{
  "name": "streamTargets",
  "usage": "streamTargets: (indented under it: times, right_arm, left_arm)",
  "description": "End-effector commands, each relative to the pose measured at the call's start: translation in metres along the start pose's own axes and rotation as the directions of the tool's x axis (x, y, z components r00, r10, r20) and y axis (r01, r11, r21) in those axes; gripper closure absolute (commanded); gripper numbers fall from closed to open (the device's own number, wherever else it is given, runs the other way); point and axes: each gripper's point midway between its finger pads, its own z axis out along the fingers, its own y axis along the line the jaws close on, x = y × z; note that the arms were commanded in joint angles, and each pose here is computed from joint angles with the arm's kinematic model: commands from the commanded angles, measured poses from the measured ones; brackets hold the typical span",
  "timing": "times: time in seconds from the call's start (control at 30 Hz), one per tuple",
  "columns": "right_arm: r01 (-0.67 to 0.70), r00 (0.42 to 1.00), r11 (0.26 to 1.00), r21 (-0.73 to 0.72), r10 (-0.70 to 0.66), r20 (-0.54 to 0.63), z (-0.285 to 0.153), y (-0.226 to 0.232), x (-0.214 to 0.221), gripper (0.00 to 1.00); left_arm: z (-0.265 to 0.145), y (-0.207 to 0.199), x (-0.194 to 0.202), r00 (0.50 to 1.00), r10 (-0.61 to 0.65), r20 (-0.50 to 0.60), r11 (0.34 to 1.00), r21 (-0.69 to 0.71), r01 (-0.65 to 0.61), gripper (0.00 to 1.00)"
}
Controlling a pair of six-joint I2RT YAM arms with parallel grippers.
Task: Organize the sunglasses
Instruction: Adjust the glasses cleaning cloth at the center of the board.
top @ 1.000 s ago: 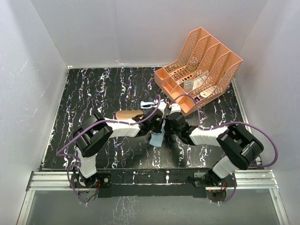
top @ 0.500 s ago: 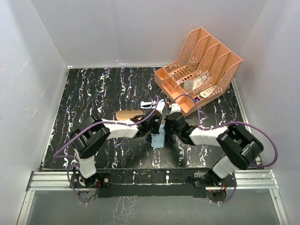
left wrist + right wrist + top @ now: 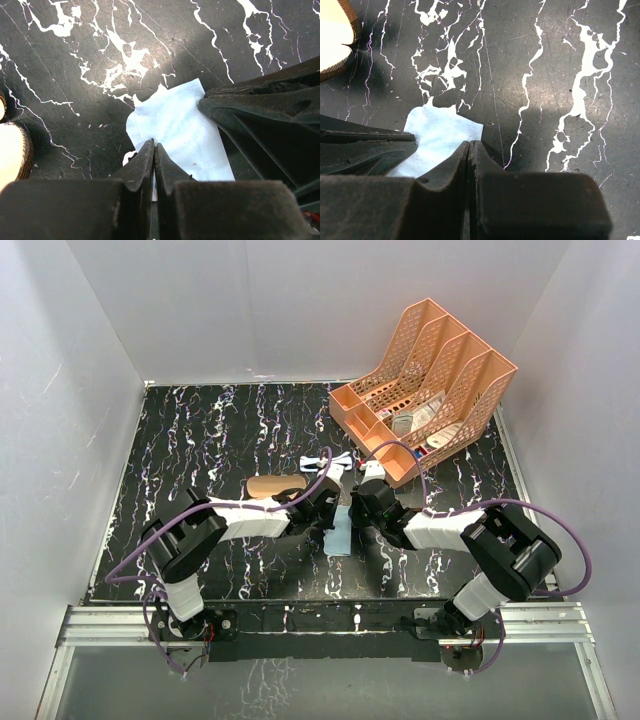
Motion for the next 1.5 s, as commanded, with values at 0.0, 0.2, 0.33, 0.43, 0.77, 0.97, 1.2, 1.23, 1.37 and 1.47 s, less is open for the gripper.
streamTargets:
  times: [0.0, 0.2, 0.33, 0.43, 0.77, 0.97, 1.2, 1.23, 1.37, 1.47]
  right_arm:
    - [0.006, 1.000, 1.000, 0.003, -0.006, -0.022, 0.004, -0.001, 0.003, 0.97]
    - [0.007, 1.000, 1.000, 0.003, -0.007, -0.022, 0.003, -0.001, 0.003, 0.97]
    - [0.008, 1.000, 1.000, 0.006, -0.008, -0.023, 0.003, -0.002, 0.003, 0.97]
    - [0.008, 1.000, 1.000, 0.005, -0.007, -0.023, 0.003, -0.002, 0.003, 0.97]
    - [0.009, 1.000, 1.000, 0.003, -0.009, -0.024, 0.003, -0.001, 0.003, 0.97]
    - [0.011, 1.000, 1.000, 0.005, -0.011, -0.028, 0.003, -0.002, 0.004, 0.97]
    - [0.010, 1.000, 1.000, 0.003, -0.010, -0.028, 0.003, -0.002, 0.005, 0.97]
    - [0.010, 1.000, 1.000, 0.003, -0.010, -0.029, 0.004, -0.002, 0.006, 0.97]
    - [0.009, 1.000, 1.000, -0.006, -0.009, -0.030, 0.003, 0.000, 0.006, 0.96]
    - [0.006, 1.000, 1.000, -0.018, -0.006, -0.015, -0.001, 0.003, 0.000, 0.94]
  left_arm:
    - [-0.014, 0.011, 0.014, 0.999, 0.011, -0.045, 0.999, -0.042, -0.013, 1.00]
    - [-0.018, 0.012, 0.011, 0.999, 0.012, -0.031, 0.999, -0.047, -0.013, 1.00]
    - [-0.026, 0.006, -0.011, 1.000, 0.022, 0.014, 0.999, -0.036, -0.022, 1.00]
    - [-0.030, 0.000, -0.032, 0.997, 0.030, 0.066, 0.999, -0.027, -0.028, 1.00]
    - [-0.010, -0.019, -0.045, 0.995, 0.024, 0.101, 0.999, 0.032, -0.028, 1.00]
    - [0.006, -0.021, -0.034, 0.998, 0.021, 0.067, 0.999, 0.038, -0.024, 1.00]
    - [0.006, -0.017, -0.024, 0.999, 0.017, 0.049, 0.999, 0.032, -0.018, 1.00]
    - [0.006, -0.016, -0.023, 0.999, 0.018, 0.046, 0.999, 0.026, -0.019, 1.00]
    - [0.003, -0.011, -0.019, 0.999, 0.021, 0.040, 1.000, 0.012, -0.021, 1.00]
    - [0.000, -0.011, -0.021, 0.999, 0.019, 0.045, 1.000, 0.012, -0.020, 1.00]
